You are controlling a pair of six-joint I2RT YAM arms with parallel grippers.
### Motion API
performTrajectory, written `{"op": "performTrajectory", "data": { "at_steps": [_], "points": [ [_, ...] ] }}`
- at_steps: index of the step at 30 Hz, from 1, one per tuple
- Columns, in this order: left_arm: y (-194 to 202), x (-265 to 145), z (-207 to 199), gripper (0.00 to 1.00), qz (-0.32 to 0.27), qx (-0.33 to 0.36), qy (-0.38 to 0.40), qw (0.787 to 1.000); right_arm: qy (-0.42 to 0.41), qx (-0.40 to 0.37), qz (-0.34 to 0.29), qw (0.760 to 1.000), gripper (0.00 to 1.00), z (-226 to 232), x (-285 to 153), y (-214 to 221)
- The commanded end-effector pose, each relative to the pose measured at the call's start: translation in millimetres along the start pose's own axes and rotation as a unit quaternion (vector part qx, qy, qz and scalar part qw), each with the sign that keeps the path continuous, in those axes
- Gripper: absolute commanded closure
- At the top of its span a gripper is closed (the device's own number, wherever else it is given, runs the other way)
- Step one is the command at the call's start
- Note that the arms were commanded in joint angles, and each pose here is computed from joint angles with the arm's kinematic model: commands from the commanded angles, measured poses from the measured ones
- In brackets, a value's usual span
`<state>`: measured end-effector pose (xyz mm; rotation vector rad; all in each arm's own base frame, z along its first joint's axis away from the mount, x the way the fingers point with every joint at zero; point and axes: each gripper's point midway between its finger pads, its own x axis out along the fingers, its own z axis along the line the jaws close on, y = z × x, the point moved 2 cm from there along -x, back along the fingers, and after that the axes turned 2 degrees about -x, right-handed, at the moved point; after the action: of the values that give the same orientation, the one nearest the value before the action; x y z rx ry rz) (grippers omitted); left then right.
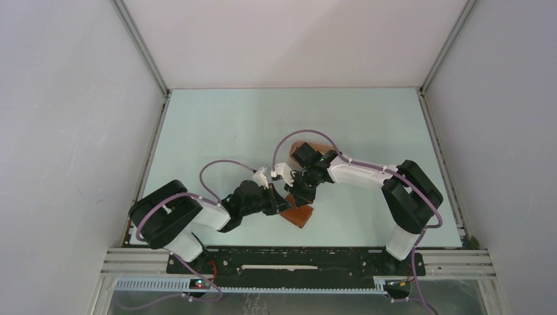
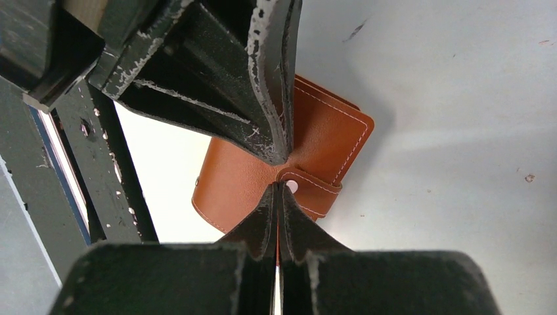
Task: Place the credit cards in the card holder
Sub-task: Close the card holder at the center of the board.
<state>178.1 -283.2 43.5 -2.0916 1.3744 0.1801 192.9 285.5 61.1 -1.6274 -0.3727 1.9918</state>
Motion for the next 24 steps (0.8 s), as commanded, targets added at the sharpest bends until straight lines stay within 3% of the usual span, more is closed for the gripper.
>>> {"op": "performTrajectory", "data": {
  "at_steps": [1,16,24],
  "points": [
    [24.2,-10.1,34.7,1.0,0.034,-0.006,-0.064,0.997,-0.038,0.008,0.015,0.999,1.0,15.9,12.9,-1.3],
    [23.7,-12.3,33.8,1.0,0.031,-0.005,-0.061,0.998,-0.051,0.018,0.058,0.997,1.0,19.6,30.3,13.6],
    [22.6,-13.3,32.2,1.0,0.028,-0.004,-0.058,0.998,-0.048,0.032,0.037,0.998,1.0,12.9,19.2,6.7]
  ]
}}
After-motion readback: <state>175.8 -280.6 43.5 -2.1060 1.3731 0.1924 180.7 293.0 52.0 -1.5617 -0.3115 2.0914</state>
